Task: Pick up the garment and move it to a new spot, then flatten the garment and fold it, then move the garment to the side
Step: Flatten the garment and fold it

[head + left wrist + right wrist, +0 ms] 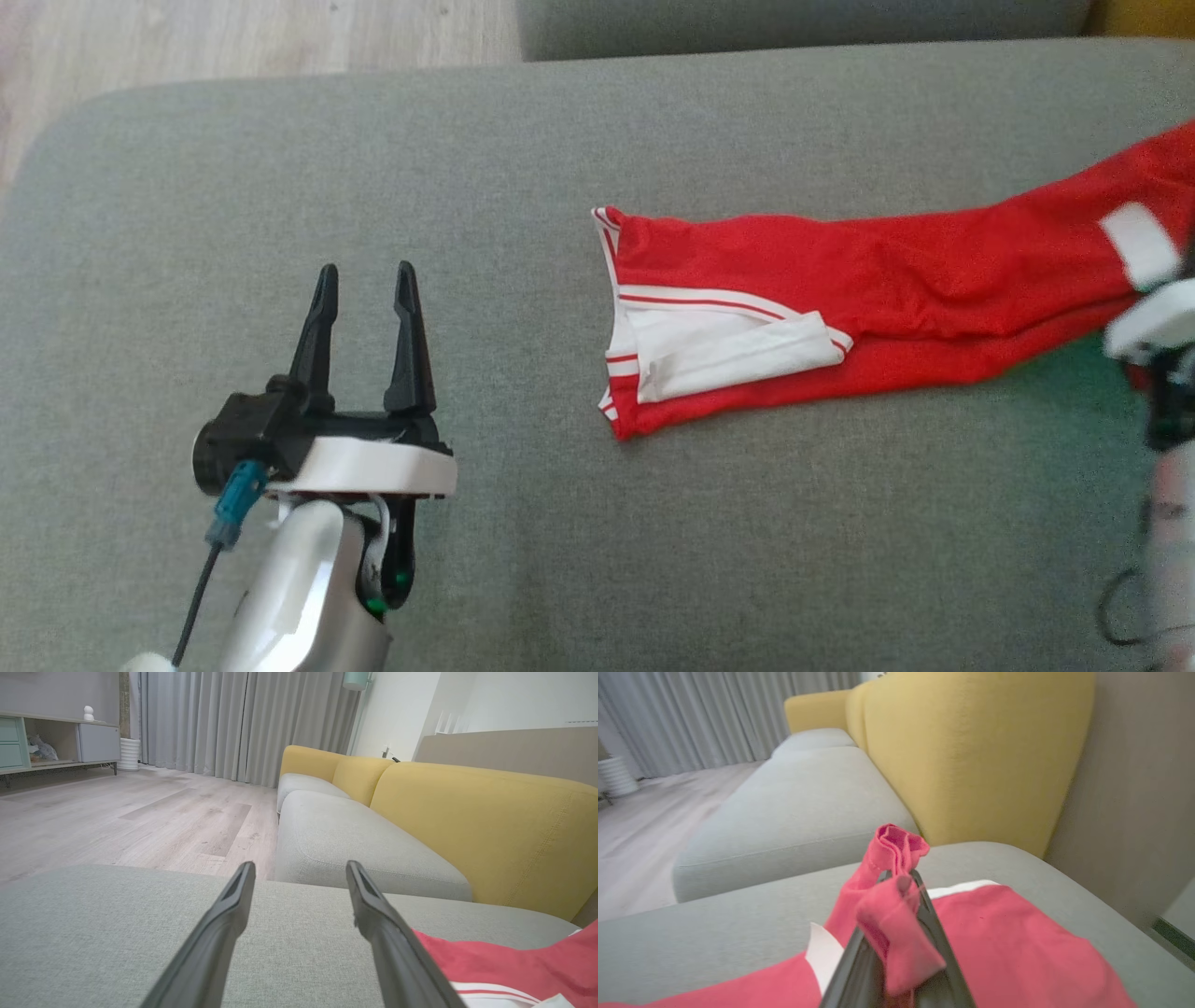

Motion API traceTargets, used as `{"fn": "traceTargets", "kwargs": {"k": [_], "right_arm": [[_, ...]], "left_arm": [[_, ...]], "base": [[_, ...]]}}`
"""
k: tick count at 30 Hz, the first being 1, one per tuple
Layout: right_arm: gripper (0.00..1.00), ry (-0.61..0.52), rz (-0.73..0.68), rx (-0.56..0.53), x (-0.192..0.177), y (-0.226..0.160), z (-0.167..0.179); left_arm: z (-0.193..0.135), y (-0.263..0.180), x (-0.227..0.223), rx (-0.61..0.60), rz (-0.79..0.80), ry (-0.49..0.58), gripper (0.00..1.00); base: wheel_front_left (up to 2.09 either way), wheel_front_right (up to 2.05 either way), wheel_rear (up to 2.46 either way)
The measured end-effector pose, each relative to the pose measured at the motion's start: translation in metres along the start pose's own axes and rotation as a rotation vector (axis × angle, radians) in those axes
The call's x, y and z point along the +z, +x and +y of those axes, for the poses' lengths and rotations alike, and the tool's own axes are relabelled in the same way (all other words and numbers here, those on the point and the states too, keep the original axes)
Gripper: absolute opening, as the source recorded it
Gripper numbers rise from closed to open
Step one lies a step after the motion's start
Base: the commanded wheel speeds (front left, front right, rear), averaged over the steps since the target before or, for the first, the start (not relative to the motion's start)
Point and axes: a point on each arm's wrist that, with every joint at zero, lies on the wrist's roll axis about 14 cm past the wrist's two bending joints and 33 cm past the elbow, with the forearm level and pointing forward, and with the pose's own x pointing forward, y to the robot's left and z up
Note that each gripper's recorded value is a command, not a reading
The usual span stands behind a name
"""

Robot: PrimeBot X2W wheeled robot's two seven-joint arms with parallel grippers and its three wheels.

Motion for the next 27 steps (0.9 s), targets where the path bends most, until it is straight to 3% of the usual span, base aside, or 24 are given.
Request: {"fn": "traceTargets", "kwargs": {"k": [9,15,21,27], "right_arm": [[0.0,0.049,-0.066,0.327,0.027,-0.025,0.134],[0.0,0.079,0.0,0.584,0.01,-0.059,0.218],[0.0,0.057,0.105,0.73,-0.026,-0.085,0.263],[0.0,0.005,0.189,0.786,-0.06,-0.098,0.278]], "left_arm": [[0.005,-0.015,0.018,0.021,-0.041,0.001,1.0],[0.015,-0.025,0.027,0.052,-0.064,0.009,1.0],[0.024,-0.032,0.029,0.078,-0.064,0.015,1.0],[0.033,-0.037,0.028,0.107,-0.061,0.007,1.0]], "base": [[0.0,0.0,0.0],[0.0,0.0,0.0],[0.0,0.0,0.0],[0.0,0.0,0.0]]}}
